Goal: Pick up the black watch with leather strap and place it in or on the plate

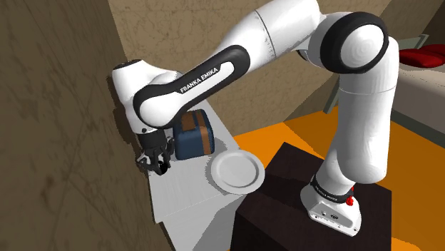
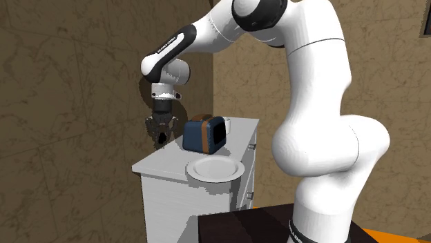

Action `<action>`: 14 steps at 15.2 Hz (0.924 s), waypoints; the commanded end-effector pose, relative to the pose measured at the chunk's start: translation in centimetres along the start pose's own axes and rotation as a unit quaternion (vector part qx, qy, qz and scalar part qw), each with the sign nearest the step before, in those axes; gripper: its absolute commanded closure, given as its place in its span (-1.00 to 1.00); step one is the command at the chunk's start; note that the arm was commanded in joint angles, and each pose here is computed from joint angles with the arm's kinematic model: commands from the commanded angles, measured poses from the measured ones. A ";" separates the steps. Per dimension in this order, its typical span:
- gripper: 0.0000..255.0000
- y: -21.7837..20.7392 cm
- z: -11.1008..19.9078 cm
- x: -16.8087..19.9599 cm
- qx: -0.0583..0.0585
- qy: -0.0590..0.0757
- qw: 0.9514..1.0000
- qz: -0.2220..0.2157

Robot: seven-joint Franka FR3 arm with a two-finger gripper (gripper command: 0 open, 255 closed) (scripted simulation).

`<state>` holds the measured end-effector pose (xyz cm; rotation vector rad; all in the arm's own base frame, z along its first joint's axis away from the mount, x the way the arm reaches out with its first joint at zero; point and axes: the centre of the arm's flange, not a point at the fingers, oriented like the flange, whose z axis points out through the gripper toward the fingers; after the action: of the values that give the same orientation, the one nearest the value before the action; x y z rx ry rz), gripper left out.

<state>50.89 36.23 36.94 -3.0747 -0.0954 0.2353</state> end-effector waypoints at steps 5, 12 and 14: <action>1.00 -0.4 -2.9 -0.8 0.016 0.023 1.000 -0.003; 1.00 6.1 -2.2 -7.3 0.016 0.023 1.000 -0.003; 1.00 7.9 -1.9 -9.2 0.016 0.023 1.000 -0.003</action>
<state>43.78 29.01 40.16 -3.0470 -0.0985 0.1664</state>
